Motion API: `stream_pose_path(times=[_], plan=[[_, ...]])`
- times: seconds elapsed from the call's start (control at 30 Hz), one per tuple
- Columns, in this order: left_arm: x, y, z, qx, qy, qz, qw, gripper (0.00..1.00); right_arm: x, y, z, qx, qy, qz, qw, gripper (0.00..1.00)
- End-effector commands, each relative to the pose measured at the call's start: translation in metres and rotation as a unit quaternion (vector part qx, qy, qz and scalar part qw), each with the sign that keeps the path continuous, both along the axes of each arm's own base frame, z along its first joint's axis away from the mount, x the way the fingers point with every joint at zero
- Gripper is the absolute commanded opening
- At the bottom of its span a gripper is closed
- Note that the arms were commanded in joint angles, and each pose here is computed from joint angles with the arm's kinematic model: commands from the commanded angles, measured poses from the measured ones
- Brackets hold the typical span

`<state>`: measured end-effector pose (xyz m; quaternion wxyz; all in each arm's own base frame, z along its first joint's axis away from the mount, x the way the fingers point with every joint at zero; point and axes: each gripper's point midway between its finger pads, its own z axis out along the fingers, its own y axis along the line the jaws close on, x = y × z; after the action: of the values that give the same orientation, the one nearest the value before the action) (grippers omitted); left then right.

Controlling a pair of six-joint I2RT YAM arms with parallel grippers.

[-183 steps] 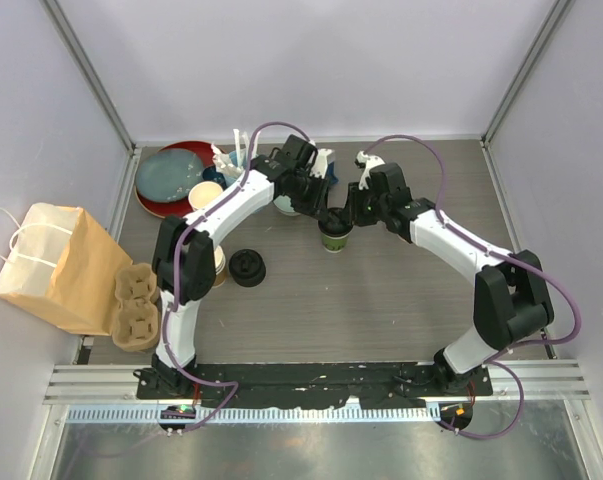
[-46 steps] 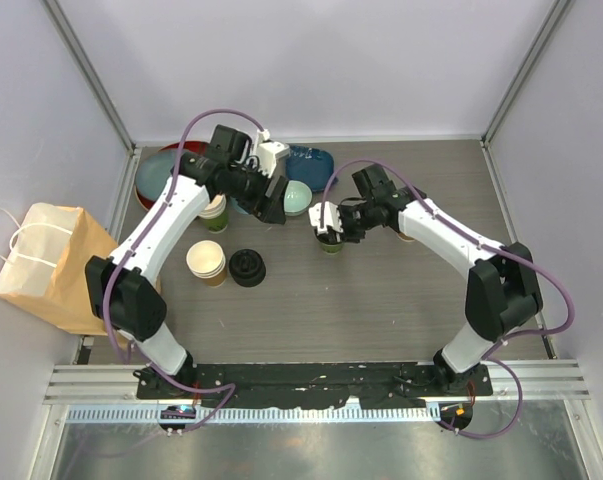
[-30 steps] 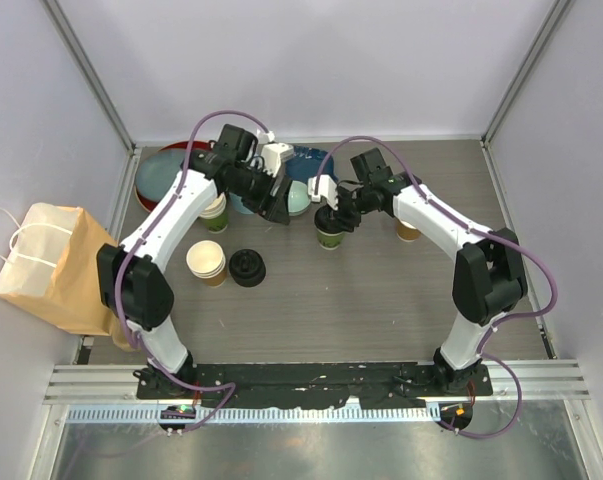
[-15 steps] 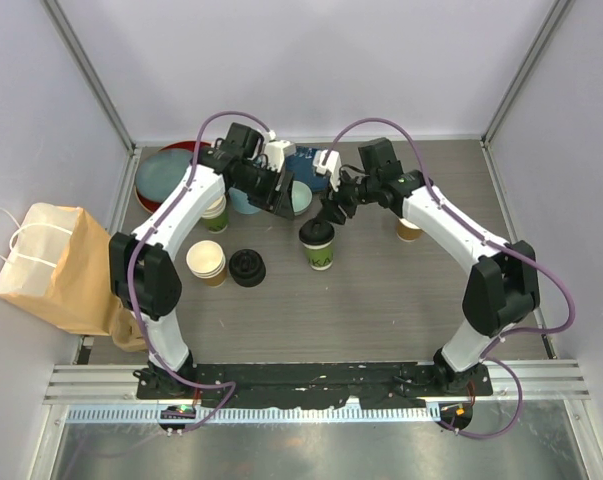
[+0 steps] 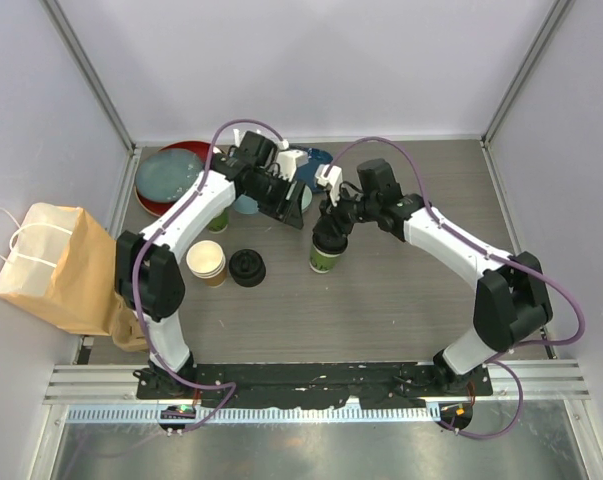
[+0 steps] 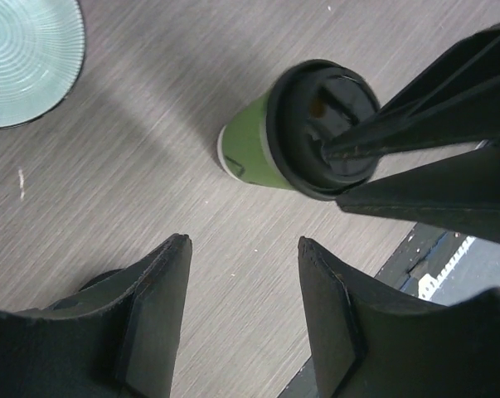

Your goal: Pack the takeout coffee

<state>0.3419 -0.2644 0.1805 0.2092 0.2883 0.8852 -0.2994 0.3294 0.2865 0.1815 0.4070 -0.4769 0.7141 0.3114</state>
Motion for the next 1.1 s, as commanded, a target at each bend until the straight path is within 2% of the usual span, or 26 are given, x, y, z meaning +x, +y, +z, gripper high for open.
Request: stream_pose_path(times=[0.0, 0.2, 0.4, 0.57, 0.83, 1.07], plan=[[-0.004, -0.013, 0.000, -0.016, -0.001, -0.019, 1.000, 0.58, -0.011, 0.005, 0.046, 0.039, -0.042, -0.004, 0.998, 0.32], [-0.002, -0.023, -0.012, -0.010, 0.002, -0.022, 1.000, 0.60, -0.013, -0.002, 0.024, 0.029, 0.000, -0.039, 0.999, 0.24], [-0.007, -0.031, -0.024, 0.001, 0.010, -0.035, 0.999, 0.59, -0.016, -0.008, -0.017, 0.008, 0.056, -0.074, 0.996, 0.22], [-0.008, -0.034, -0.027, 0.003, 0.012, -0.040, 0.999, 0.59, -0.014, -0.011, -0.036, -0.007, 0.069, -0.085, 0.994, 0.22], [-0.006, -0.034, -0.026, 0.002, 0.010, -0.038, 0.999, 0.56, -0.014, -0.004, -0.035, -0.013, 0.065, -0.070, 0.995, 0.22], [0.005, -0.042, -0.010, -0.014, -0.011, -0.033, 0.999, 0.54, 0.000, -0.001, 0.019, 0.023, 0.039, -0.105, 0.993, 0.24]])
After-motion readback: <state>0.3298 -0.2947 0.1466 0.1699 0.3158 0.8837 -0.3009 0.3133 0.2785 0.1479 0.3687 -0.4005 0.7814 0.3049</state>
